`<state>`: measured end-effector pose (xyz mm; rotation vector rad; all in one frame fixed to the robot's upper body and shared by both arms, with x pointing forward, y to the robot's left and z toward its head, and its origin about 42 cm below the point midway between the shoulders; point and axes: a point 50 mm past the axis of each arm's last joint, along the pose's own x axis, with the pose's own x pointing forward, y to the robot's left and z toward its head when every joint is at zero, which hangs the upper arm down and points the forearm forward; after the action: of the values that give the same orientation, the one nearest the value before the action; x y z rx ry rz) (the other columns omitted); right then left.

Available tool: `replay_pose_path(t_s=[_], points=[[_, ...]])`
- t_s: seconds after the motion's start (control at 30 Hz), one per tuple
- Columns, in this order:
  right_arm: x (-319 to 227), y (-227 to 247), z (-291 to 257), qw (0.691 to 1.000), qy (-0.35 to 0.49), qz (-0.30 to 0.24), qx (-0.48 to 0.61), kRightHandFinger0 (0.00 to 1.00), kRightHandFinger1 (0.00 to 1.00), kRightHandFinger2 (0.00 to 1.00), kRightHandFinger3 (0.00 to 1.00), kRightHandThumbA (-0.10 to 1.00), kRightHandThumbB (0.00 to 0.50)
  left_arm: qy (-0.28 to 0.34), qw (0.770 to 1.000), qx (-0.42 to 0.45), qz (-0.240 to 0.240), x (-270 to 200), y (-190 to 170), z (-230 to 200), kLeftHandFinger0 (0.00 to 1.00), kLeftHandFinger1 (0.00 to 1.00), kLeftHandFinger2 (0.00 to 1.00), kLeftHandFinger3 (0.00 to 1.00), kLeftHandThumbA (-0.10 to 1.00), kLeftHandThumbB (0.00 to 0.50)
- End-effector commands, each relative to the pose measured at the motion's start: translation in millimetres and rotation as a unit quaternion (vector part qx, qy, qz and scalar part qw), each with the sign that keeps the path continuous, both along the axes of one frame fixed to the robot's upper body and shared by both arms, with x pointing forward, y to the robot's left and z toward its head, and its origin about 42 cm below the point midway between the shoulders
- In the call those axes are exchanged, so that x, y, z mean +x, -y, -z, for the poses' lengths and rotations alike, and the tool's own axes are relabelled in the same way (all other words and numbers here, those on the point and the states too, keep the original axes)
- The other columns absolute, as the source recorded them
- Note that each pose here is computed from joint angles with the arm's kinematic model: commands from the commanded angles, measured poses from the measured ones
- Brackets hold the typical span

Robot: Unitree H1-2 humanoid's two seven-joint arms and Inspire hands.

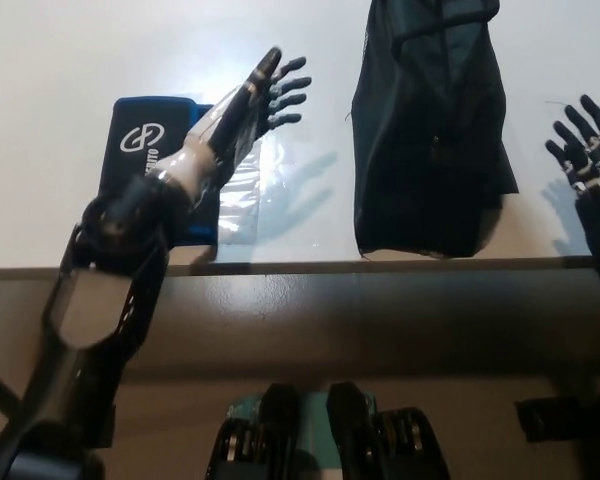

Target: Use both hands to pick up the lunch bag on the right hand side and smoothly move it near the note book on the left hand side

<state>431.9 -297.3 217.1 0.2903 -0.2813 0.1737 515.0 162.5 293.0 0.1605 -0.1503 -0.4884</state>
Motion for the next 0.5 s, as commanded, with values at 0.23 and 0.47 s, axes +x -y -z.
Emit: replay_pose_path(t_s=[0.23,0.47], points=[[32,-35,-36,0.998,0.047,-0.039,0.029,1.0,1.0,1.0,1.0,1.0,0.423,0.016,0.999,-0.01,0.026,41,74,-43,1.0,1.0,1.0,1.0,1.0,0.416],[49,-62,-49,0.996,0.058,-0.057,0.046,1.0,1.0,1.0,1.0,1.0,0.423,-0.003,0.999,0.002,0.04,47,106,-39,1.0,1.0,1.0,1.0,1.0,0.423]])
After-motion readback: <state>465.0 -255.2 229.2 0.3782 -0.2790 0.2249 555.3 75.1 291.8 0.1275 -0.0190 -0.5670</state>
